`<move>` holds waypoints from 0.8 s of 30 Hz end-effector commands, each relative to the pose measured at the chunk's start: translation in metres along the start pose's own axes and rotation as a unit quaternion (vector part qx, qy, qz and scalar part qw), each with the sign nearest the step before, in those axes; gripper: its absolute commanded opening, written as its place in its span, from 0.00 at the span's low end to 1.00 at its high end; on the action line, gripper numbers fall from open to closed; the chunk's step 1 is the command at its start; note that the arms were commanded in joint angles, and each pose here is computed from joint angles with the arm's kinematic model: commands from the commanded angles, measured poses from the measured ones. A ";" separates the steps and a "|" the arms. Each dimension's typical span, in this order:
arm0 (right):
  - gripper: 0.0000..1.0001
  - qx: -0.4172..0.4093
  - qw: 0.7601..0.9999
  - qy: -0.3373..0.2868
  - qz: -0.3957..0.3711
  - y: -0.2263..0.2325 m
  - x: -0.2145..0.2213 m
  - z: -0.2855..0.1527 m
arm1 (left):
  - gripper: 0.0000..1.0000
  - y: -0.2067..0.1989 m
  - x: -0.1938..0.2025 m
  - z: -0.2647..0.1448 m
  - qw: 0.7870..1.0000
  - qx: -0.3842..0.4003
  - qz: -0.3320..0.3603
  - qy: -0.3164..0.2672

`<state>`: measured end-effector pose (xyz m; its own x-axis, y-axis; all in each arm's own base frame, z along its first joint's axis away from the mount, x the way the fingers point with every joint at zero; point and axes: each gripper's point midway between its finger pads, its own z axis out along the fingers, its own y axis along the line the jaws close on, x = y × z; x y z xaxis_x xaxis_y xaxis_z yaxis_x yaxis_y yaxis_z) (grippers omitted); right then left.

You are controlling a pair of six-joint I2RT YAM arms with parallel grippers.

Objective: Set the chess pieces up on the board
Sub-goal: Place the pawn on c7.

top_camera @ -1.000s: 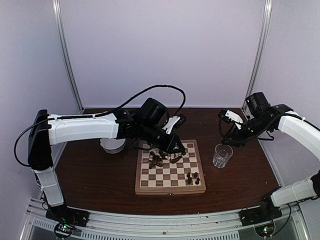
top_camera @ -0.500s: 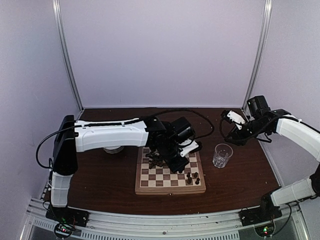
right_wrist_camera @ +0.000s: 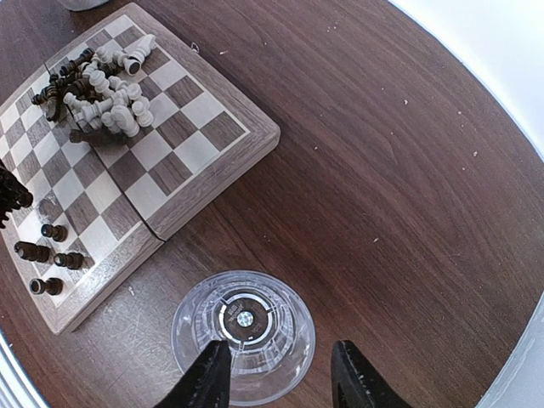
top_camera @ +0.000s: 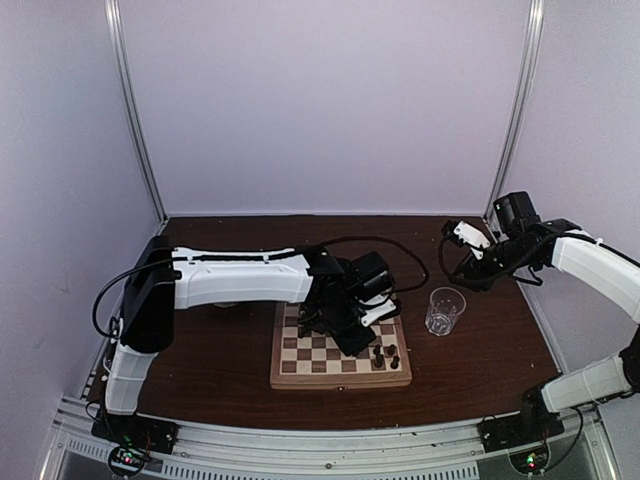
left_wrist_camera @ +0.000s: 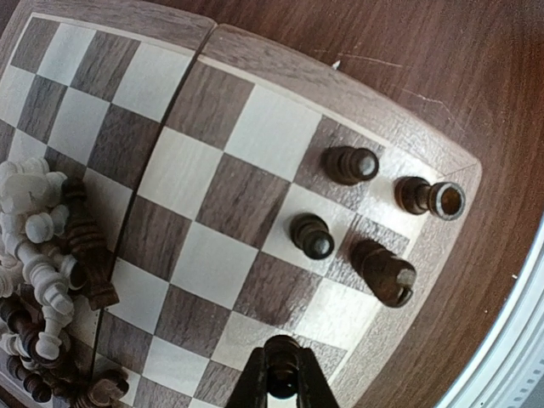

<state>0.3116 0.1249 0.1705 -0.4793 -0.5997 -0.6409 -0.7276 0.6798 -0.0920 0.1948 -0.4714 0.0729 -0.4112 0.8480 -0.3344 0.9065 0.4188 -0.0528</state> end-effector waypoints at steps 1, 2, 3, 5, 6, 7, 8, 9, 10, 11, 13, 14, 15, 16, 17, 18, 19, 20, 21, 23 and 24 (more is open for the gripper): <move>0.43 0.009 1.000 0.004 0.003 -0.005 0.003 0.003 | 0.02 -0.001 -0.012 0.000 1.000 -0.004 0.007 -0.017; 0.43 0.009 1.000 0.005 0.003 -0.005 0.003 0.004 | 0.02 -0.002 -0.013 0.001 1.000 -0.003 0.006 -0.018; 0.43 0.008 1.000 0.005 0.003 -0.005 0.003 0.005 | 0.02 -0.002 -0.013 0.002 1.000 -0.003 0.006 -0.018; 0.43 0.008 1.000 0.005 0.003 -0.005 0.003 0.005 | 0.02 -0.002 -0.014 0.004 1.000 -0.002 0.005 -0.020; 0.43 0.006 1.000 0.006 0.003 -0.004 0.004 0.005 | 0.02 -0.002 -0.014 0.005 1.000 -0.001 0.004 -0.021; 0.43 0.006 1.000 0.006 0.003 -0.004 0.004 0.005 | 0.02 -0.003 -0.014 0.006 1.000 0.002 0.002 -0.021; 0.43 0.006 1.000 0.006 0.003 -0.004 0.004 0.005 | 0.02 -0.003 -0.015 0.007 1.000 0.003 0.002 -0.022; 0.43 0.006 1.000 0.007 0.003 -0.004 0.004 0.005 | 0.02 -0.004 -0.015 0.008 1.000 0.004 0.001 -0.022; 0.43 0.006 1.000 0.007 0.004 -0.004 0.004 0.006 | 0.02 -0.004 -0.015 0.009 1.000 0.006 0.000 -0.023; 0.43 0.006 1.000 0.007 0.004 -0.004 0.004 0.006 | 0.02 -0.004 -0.016 0.010 1.000 0.005 -0.001 -0.023; 0.43 0.005 1.000 0.007 0.004 -0.004 0.004 0.006 | 0.02 -0.003 -0.017 0.011 1.000 0.003 -0.001 -0.026; 0.43 0.004 1.000 0.007 0.004 -0.004 0.004 0.006 | 0.02 -0.003 -0.018 0.012 1.000 0.002 -0.002 -0.027; 0.43 0.004 1.000 0.008 0.004 -0.004 0.004 0.006 | 0.02 -0.002 -0.018 0.013 1.000 0.000 -0.002 -0.027; 0.43 0.004 1.000 0.008 0.004 -0.004 0.005 0.006 | 0.02 -0.001 -0.018 0.015 1.000 -0.001 -0.002 -0.026; 0.43 0.003 1.000 0.008 0.004 -0.004 0.005 0.007 | 0.02 -0.002 -0.018 0.016 1.000 -0.001 -0.002 -0.026; 0.43 0.003 1.000 0.009 0.005 -0.004 0.005 0.007 | 0.02 -0.002 -0.018 0.017 1.000 -0.001 -0.003 -0.025; 0.43 0.003 1.000 0.009 0.004 -0.003 0.005 0.007 | 0.02 -0.002 -0.019 0.017 1.000 -0.001 -0.003 -0.025; 0.43 0.002 1.000 0.010 0.005 -0.003 0.006 0.007 | 0.02 -0.001 -0.019 0.018 1.000 -0.001 -0.004 -0.025; 0.43 0.002 1.000 0.009 0.005 -0.003 0.005 0.007 | 0.02 -0.002 -0.019 0.019 1.000 -0.001 -0.003 -0.024; 0.43 0.002 1.000 0.010 0.005 -0.003 0.006 0.008 | 0.02 -0.001 -0.019 0.020 1.000 -0.001 -0.004 -0.024; 0.43 0.001 1.000 0.010 0.005 -0.003 0.006 0.008 | 0.02 -0.001 -0.019 0.020 1.000 -0.002 -0.004 -0.024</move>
<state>0.3134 0.1252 0.1656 -0.4872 -0.6019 -0.6327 -0.7285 0.6796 -0.0855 0.1991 -0.4824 0.0596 -0.4151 0.8415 -0.3458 0.9043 0.4233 -0.0555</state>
